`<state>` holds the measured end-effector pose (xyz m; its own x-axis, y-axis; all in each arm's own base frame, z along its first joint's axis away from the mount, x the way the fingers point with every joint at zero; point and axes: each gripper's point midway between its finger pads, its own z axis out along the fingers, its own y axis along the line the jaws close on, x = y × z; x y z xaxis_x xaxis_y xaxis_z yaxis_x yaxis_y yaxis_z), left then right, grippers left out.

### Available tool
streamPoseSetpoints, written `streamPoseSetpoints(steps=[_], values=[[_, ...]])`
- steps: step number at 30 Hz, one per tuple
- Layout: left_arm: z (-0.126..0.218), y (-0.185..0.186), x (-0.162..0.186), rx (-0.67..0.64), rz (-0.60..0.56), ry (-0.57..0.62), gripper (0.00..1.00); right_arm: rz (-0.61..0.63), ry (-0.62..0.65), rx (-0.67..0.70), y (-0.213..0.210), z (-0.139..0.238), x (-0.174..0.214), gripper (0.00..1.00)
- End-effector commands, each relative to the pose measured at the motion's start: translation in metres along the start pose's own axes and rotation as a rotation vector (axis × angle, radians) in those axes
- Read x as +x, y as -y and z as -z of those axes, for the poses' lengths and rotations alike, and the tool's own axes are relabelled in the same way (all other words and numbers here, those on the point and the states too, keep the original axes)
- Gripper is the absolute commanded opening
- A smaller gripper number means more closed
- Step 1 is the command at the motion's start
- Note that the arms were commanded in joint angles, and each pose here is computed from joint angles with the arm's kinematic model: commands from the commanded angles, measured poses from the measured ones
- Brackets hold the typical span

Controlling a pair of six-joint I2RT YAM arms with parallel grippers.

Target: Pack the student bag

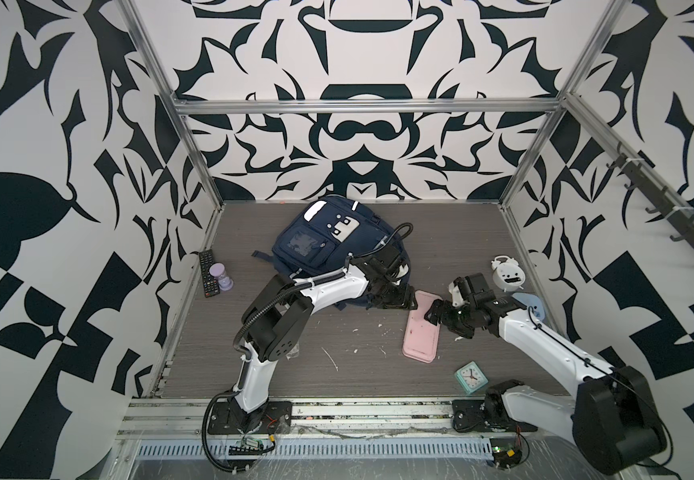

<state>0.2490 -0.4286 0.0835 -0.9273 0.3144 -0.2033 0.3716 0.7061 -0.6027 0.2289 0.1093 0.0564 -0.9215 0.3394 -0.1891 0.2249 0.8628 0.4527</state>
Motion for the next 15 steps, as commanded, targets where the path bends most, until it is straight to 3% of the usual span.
streamPoseSetpoints(steps=[1,3,15], values=[[-0.008,-0.001,0.015,0.023,-0.003,-0.055,0.52,0.0,0.03,-0.111,-0.011,0.0,-0.005,0.79],[-0.012,-0.004,0.018,0.029,0.001,-0.068,0.46,-0.019,0.027,-0.128,-0.007,-0.003,-0.004,0.76],[-0.035,-0.02,0.031,0.026,0.029,-0.124,0.36,-0.053,0.001,-0.172,0.0,-0.018,0.006,0.74]])
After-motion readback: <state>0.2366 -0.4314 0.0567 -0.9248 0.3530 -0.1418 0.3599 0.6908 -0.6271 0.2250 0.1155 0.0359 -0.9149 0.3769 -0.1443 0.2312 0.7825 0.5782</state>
